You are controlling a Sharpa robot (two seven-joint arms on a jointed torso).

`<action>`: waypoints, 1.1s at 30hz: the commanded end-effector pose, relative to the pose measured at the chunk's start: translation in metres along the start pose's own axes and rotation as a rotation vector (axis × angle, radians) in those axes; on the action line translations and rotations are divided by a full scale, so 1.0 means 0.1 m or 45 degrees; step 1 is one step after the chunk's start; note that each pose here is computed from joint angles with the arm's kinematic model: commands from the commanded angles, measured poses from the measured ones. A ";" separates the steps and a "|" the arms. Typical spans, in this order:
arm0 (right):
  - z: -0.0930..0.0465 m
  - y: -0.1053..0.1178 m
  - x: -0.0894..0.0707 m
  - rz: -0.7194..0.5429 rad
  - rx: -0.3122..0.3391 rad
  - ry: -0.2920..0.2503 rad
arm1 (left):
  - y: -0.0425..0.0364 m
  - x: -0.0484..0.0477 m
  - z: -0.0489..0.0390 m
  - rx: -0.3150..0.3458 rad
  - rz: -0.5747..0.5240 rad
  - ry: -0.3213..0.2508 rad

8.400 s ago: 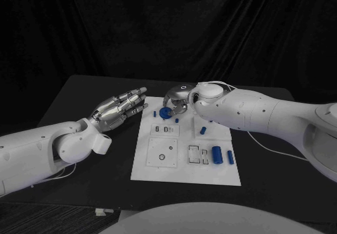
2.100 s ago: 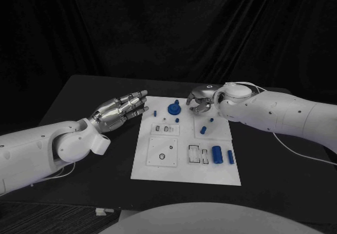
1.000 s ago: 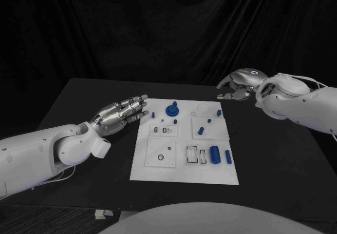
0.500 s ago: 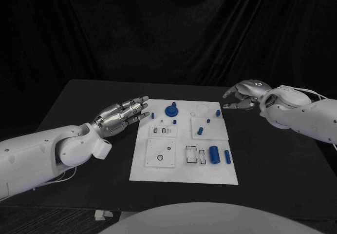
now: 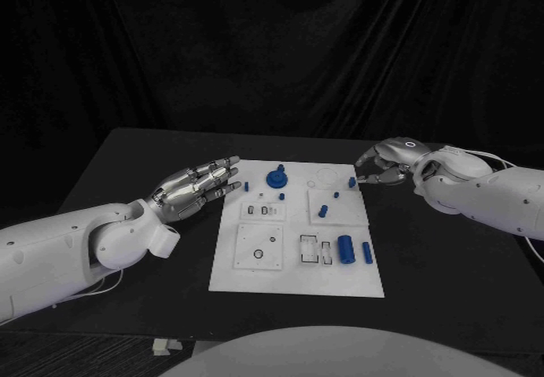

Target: Assemble the parts on the task board

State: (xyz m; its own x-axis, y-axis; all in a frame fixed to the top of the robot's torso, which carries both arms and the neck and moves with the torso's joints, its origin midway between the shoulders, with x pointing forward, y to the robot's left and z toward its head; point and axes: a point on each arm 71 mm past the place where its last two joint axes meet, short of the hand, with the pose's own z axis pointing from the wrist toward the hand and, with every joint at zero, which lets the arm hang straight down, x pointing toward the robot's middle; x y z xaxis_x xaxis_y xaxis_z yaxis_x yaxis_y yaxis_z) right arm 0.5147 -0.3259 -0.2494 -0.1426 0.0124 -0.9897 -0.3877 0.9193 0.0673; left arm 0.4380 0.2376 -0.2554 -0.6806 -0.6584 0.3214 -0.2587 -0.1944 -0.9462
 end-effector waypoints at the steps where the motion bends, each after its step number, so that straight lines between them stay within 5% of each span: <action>1: 0.00 0.02 0.03 0.002 -0.020 -0.005 | 0.000 0.018 0.003 0.015 -0.014 0.021; 33: 0.08 0.09 0.21 0.008 -0.005 0.039 | 0.001 0.025 -0.020 0.034 -0.022 0.025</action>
State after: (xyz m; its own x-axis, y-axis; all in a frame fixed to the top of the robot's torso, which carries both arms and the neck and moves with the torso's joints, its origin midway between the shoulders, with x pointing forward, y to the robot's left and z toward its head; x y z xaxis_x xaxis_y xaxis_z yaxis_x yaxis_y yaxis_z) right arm 0.5155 -0.3135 -0.2694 -0.1725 0.0073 -0.9850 -0.4009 0.9129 0.0769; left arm 0.4359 0.2388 -0.2563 -0.6825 -0.6529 0.3285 -0.2612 -0.2019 -0.9439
